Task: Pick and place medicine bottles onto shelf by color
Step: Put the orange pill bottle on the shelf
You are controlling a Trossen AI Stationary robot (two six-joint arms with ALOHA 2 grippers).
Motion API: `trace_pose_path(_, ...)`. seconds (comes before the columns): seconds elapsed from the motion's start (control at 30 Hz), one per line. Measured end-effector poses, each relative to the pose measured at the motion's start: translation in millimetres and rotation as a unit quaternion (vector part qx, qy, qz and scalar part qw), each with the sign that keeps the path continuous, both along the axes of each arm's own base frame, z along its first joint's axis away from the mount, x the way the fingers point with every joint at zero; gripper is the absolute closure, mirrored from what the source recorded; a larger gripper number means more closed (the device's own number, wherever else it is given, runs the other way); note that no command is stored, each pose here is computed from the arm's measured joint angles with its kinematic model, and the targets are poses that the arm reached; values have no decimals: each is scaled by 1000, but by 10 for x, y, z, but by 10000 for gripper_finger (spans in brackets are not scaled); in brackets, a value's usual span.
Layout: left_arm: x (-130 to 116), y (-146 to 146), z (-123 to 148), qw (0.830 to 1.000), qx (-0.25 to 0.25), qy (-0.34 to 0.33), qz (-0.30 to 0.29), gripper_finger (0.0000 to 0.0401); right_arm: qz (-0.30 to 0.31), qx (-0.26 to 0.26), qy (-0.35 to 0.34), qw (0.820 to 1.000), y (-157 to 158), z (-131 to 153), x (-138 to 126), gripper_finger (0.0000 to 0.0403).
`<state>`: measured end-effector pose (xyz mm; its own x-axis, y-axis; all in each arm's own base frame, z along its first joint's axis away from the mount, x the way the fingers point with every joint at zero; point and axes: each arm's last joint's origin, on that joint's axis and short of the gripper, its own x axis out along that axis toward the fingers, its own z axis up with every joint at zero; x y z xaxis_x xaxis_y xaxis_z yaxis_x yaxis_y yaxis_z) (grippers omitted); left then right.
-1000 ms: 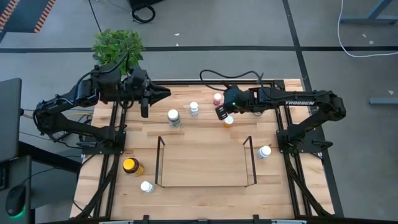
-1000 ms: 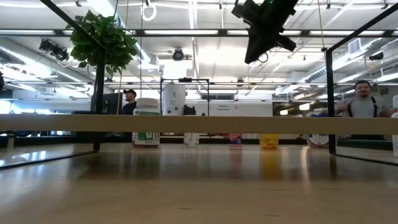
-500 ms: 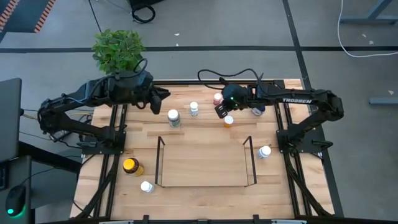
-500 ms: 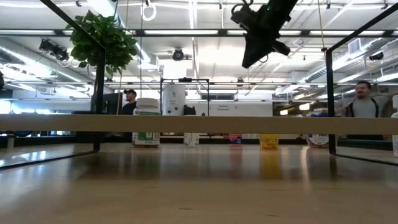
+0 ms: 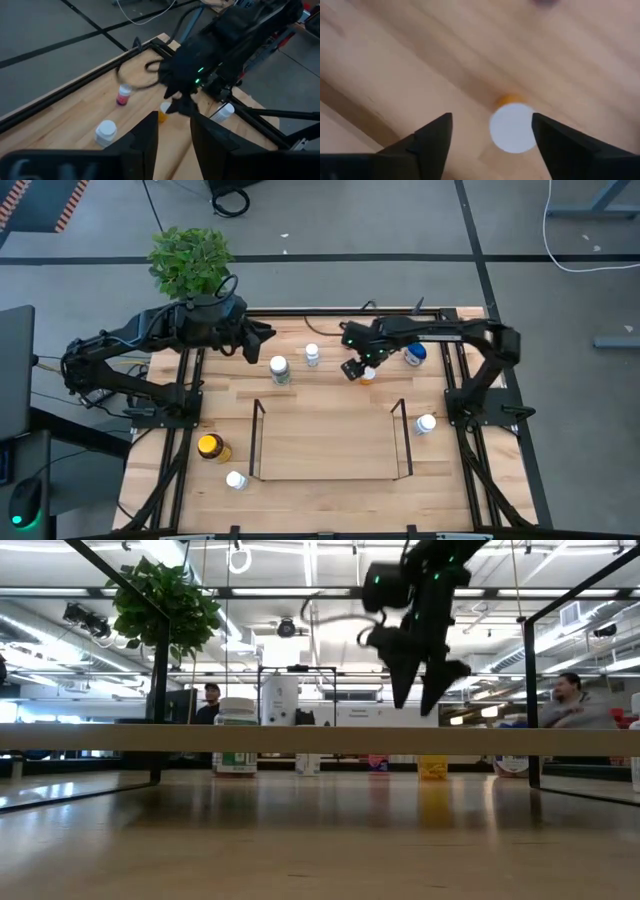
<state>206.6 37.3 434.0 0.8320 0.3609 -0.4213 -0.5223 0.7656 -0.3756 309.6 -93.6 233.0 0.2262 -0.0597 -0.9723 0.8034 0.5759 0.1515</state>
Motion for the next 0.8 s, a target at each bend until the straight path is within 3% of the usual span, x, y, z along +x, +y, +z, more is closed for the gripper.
trace_pose_path(0.17, 0, -4, -3, 1000, -4, 1, -6, 273, -1, 19, 45, 999, -29, -215, 47, 99)
trace_pose_path(0.8, -2, -4, -26, 1000, -13, 10, -2, 264, 16, 20, 79, 997, -15, -208, -25, 98)
